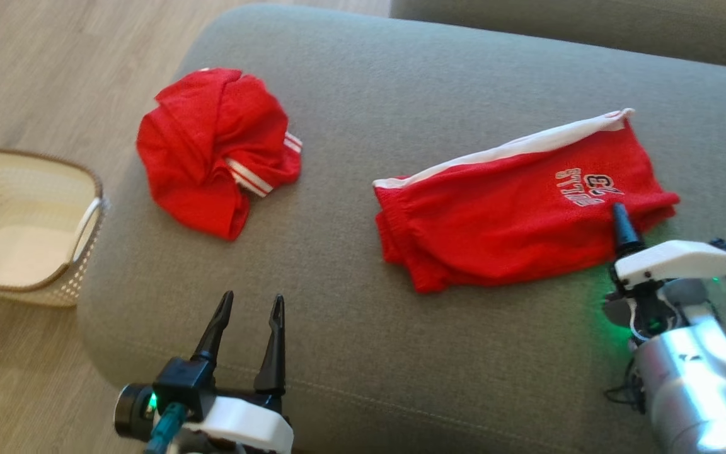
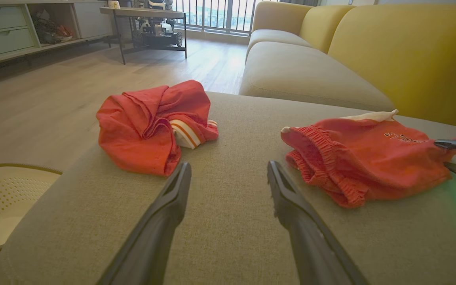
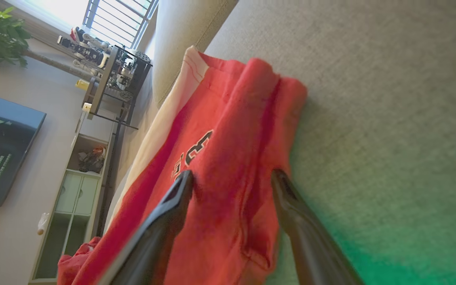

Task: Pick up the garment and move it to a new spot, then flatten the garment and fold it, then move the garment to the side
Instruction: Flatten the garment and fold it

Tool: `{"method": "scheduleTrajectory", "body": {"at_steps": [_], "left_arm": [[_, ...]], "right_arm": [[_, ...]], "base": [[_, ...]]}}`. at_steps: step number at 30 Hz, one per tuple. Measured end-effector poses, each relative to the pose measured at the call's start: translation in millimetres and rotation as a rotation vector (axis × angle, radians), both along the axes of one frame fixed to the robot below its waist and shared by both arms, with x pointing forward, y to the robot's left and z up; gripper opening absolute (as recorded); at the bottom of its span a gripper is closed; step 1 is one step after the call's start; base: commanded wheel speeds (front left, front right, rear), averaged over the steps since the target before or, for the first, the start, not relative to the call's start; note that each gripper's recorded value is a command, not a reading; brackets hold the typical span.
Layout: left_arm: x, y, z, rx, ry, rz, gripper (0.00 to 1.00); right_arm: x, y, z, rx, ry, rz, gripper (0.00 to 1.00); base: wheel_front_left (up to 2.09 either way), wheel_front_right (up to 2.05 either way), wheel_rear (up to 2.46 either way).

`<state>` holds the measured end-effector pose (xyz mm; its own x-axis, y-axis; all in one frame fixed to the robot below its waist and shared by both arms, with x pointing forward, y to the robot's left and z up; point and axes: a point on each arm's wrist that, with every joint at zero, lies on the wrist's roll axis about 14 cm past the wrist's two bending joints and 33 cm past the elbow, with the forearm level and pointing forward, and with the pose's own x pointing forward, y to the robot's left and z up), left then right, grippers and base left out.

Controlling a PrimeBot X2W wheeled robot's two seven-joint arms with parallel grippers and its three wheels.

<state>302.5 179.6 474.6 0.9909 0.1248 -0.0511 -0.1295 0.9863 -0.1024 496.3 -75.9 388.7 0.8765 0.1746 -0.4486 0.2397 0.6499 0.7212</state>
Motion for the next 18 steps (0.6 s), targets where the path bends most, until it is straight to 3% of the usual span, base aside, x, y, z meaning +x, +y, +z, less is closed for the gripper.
{"method": "scheduleTrajectory", "body": {"at_steps": [7,18], "left_arm": [[-4,7,-1,0.002,0.009,0.03,1.0],[-6,7,5,-0.013,-0.017,0.036,1.0]], "right_arm": [[18,-9,0,-0.044,-0.003,-0.063,1.0],[-1,-32,-9,-0.063,0.033,-0.12,1.0]], "base": [[0.0,0.0,0.0],[0.0,0.0,0.0]]}}
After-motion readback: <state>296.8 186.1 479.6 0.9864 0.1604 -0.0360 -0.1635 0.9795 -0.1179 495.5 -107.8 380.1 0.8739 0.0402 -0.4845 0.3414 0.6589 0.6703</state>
